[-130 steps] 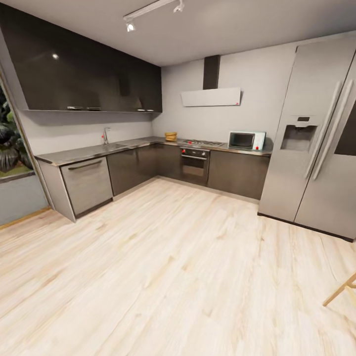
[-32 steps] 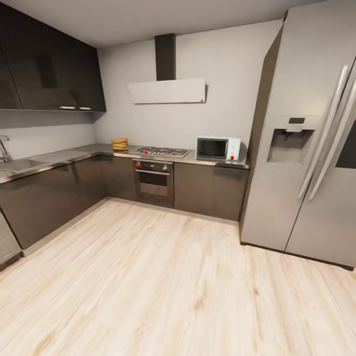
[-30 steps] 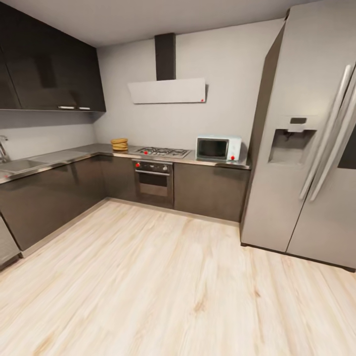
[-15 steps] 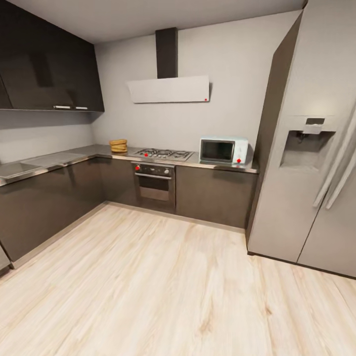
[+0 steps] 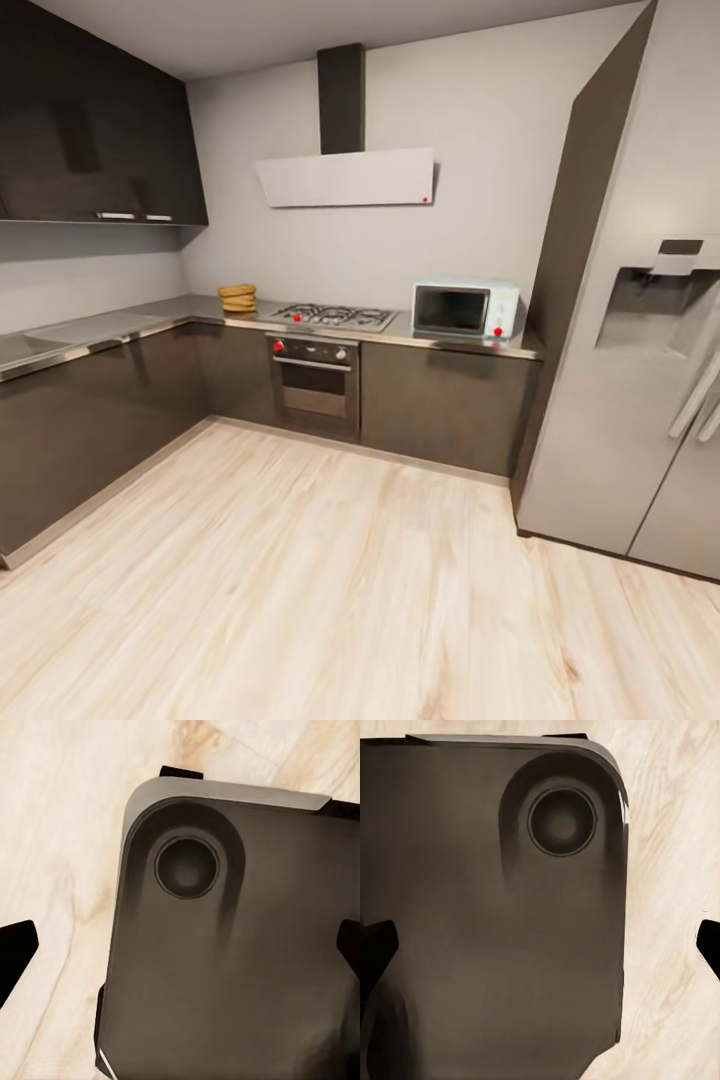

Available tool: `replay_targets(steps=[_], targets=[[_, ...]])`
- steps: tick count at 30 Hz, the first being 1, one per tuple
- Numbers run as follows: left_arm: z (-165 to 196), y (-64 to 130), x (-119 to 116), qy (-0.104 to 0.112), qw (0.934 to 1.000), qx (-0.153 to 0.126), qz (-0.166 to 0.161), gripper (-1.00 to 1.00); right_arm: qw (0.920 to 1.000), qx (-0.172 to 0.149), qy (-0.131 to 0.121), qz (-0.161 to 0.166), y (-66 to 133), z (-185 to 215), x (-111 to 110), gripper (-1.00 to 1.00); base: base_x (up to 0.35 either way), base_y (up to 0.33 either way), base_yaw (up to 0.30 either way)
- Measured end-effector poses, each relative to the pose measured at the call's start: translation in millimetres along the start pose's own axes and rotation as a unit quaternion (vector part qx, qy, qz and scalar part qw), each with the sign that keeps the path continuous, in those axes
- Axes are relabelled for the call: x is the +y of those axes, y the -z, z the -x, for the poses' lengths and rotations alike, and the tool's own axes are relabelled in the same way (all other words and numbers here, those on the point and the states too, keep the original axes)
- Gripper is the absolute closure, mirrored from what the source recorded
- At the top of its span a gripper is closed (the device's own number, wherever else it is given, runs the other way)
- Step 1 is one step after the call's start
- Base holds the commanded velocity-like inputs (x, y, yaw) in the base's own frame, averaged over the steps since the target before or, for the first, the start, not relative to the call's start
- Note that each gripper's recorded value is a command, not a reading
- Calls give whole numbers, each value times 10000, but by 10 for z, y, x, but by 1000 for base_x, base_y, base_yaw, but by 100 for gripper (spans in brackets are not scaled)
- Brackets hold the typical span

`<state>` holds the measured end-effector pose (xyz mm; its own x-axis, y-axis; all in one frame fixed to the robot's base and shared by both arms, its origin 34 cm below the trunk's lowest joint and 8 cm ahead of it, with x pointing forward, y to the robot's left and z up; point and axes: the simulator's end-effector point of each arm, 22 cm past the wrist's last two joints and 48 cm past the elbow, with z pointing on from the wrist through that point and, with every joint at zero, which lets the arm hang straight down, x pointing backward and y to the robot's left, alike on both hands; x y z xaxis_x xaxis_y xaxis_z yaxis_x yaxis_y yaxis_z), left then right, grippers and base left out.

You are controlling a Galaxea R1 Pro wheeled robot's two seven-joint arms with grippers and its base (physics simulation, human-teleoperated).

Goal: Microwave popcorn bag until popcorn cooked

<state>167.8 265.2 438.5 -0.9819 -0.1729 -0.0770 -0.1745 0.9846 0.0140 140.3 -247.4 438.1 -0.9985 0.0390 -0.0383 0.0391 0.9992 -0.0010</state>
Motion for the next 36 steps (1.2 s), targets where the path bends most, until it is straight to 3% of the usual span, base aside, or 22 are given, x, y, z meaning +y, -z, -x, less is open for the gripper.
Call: replay_targets(steps=[6,36], targets=[[-5,0,-7,2,10000,4,-4,-100,10000,-3,-22,-2,0,1,-1,-100,331,88,-78],[-4,0,-11,6,10000,3,-7,-100,10000,10,-73,-6,0,-7,-3,-100,330,104,-248]])
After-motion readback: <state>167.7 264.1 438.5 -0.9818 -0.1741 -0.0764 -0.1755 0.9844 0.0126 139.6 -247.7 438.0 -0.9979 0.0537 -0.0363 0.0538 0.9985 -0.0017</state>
